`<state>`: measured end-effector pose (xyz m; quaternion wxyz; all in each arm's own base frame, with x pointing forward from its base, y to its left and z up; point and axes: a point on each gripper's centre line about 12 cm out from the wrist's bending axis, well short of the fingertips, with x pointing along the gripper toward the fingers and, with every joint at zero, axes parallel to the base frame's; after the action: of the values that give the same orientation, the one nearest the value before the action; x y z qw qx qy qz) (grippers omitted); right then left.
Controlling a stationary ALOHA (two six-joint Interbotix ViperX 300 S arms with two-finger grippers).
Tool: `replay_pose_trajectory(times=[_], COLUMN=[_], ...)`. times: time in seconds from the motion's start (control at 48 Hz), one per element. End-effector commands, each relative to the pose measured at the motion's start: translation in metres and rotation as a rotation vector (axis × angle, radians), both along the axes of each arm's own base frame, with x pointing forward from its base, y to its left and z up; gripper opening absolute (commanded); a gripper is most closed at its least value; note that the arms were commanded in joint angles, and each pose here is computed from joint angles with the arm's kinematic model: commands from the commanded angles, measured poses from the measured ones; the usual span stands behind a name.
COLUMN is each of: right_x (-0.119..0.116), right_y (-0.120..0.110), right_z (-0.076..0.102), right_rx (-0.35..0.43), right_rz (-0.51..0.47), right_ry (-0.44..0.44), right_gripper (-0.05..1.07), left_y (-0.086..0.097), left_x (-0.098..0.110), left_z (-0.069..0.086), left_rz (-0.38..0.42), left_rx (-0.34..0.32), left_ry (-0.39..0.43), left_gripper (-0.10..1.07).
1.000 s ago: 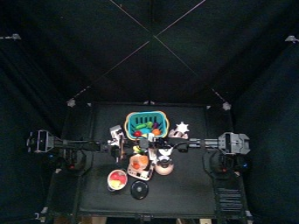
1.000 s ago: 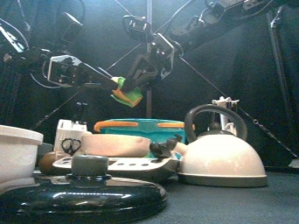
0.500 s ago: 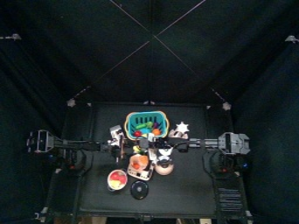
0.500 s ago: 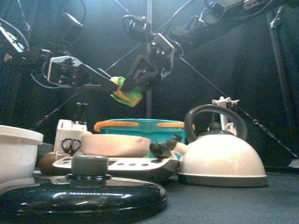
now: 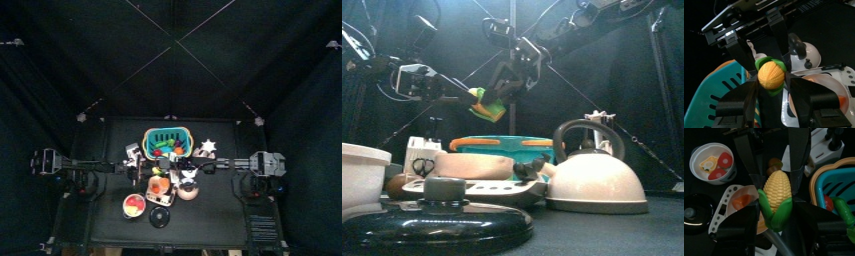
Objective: Remove piece of corn husk
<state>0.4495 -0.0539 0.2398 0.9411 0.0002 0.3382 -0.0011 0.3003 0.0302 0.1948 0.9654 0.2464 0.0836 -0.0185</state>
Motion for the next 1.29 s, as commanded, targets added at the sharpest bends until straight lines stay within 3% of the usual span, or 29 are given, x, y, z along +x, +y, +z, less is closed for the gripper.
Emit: replay_pose_trajectory(times=[0.0, 0.229, 0.646, 1.271], right_x=[0.0017, 0.0012, -0.0023, -0.0009], right_y=[-0.001, 0.0, -0.0009, -0.005], right_z=[0.0159, 0.0146, 0.0071, 0.0158], right_rx=[0.009, -0.006, 0.001, -0.055], right_rz=[-0.008, 0.002, -0.004, 0.0], right_ry=[-0.04, -0.036, -0.016, -0.053], right_gripper=[0.75, 0.87, 0.88, 0.66], left_y=[0.0014, 0.0014, 0.0011, 0.0015], left_x=[0.0049, 0.0049, 0.0033, 0.0019], left_z=[0.008, 0.008, 0.0107, 0.0108], left_rz=[0.002, 0.002, 0.003, 0.013], left_rx=[0.004, 0.004, 0.003, -0.009], left_ry=[-0.028, -0.028, -0.037, -0.038], left_gripper=[0.75, 0.75, 0.75, 0.76])
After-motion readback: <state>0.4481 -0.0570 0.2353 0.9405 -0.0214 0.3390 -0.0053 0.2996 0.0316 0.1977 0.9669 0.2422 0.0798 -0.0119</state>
